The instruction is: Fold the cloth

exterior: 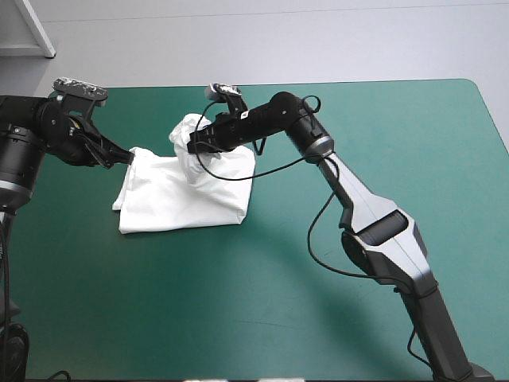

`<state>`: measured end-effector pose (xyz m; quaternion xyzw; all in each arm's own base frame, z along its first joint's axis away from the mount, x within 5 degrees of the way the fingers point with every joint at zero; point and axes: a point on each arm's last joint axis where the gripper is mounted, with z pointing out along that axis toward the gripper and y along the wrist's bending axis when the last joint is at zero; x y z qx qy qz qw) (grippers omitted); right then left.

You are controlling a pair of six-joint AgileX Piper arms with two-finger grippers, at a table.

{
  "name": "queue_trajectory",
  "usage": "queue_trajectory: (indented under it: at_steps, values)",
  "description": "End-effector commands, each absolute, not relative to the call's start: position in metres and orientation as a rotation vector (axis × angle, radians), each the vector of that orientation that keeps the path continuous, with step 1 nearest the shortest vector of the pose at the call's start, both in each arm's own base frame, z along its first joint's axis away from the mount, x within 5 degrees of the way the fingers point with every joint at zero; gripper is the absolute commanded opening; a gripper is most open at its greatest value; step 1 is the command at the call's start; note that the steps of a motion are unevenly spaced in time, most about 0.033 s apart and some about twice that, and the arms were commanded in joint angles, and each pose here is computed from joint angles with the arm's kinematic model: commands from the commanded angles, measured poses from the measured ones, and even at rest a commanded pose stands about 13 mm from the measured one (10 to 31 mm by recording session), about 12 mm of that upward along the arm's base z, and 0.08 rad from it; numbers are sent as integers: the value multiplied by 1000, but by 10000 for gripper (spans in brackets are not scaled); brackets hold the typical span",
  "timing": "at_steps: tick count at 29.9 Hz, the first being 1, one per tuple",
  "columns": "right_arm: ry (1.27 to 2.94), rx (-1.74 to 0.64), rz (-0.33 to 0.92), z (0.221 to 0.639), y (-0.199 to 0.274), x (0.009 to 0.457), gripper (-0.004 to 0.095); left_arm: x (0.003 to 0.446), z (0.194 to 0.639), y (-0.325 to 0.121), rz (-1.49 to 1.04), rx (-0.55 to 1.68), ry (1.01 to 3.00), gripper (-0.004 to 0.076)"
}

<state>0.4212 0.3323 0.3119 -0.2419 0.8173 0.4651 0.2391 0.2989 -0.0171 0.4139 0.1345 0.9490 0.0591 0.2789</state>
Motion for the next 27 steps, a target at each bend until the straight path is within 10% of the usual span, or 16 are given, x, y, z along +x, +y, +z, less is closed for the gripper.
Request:
queue_trajectory:
  at_steps: [1, 9, 18, 27]
  values:
    - [2009, -658, 1414, 361, 346, 403, -13, 285, 418, -15, 152, 349, 2570, 19]
    - [1923, -741, 1501, 339, 381, 393, 23, 285, 393, -14, 170, 367, 2654, 19]
    - [1916, -763, 1513, 340, 382, 391, 852, 276, 407, -3, 320, 313, 2590, 19]
    - [1954, -764, 1428, 359, 358, 396, 683, 274, 413, -1, 354, 299, 2546, 19]
